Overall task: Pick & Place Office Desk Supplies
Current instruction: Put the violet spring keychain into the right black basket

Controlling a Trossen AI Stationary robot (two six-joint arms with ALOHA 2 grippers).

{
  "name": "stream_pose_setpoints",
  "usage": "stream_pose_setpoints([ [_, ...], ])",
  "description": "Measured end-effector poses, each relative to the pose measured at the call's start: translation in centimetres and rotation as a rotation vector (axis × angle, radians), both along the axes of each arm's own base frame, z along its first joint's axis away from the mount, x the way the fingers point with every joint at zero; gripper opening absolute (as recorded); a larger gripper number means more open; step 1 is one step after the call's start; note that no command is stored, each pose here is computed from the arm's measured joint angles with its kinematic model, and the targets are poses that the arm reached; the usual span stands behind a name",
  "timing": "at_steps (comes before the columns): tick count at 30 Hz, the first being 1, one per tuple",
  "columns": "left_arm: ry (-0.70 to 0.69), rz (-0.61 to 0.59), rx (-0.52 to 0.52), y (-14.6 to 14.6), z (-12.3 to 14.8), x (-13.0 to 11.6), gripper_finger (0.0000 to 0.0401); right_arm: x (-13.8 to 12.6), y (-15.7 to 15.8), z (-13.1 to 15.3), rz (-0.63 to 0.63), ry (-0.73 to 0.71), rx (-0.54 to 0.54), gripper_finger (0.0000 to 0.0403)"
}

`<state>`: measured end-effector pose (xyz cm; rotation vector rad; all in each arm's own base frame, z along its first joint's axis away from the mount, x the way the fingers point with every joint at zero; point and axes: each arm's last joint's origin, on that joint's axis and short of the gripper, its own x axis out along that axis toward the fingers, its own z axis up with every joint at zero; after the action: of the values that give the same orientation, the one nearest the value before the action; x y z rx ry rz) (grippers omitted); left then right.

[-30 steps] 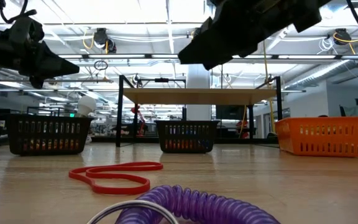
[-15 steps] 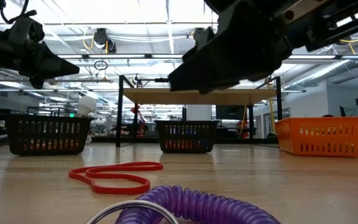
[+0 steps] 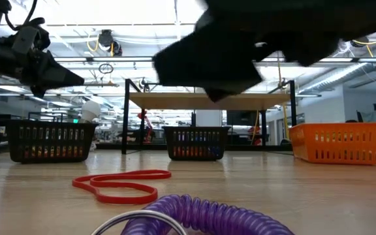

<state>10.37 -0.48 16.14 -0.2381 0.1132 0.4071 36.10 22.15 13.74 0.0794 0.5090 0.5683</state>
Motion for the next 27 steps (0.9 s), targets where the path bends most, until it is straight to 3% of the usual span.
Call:
stream_pose_setpoints([
  [5, -0.001, 0.012, -0.062, 0.0, -0.2, 0.2, 0.0010, -0.5, 1.9, -1.1, 0.116, -0.056, -0.013, 0.0145],
  [12, -0.008, 0.015, -0.118, -0.1, -0.4, 0.3, 0.0010, 0.8, 2.0, -3.1, 0.091, -0.025, -0.005, 0.0011],
  [15, -0.006, 0.015, -0.116, -0.1, -0.4, 0.3, 0.0010, 2.0, 2.3, -3.7, 0.076, -0.015, 0.006, 0.0015],
  [21, 0.006, 0.008, -0.085, -0.1, -0.4, 0.3, 0.0010, 3.2, 1.7, -5.4, 0.057, 0.160, -0.033, 0.0002],
  [27, 0.016, 0.003, -0.061, -0.1, -0.4, 0.3, 0.0010, 2.5, -0.5, -4.9, -0.073, 0.279, -0.247, 0.0001],
])
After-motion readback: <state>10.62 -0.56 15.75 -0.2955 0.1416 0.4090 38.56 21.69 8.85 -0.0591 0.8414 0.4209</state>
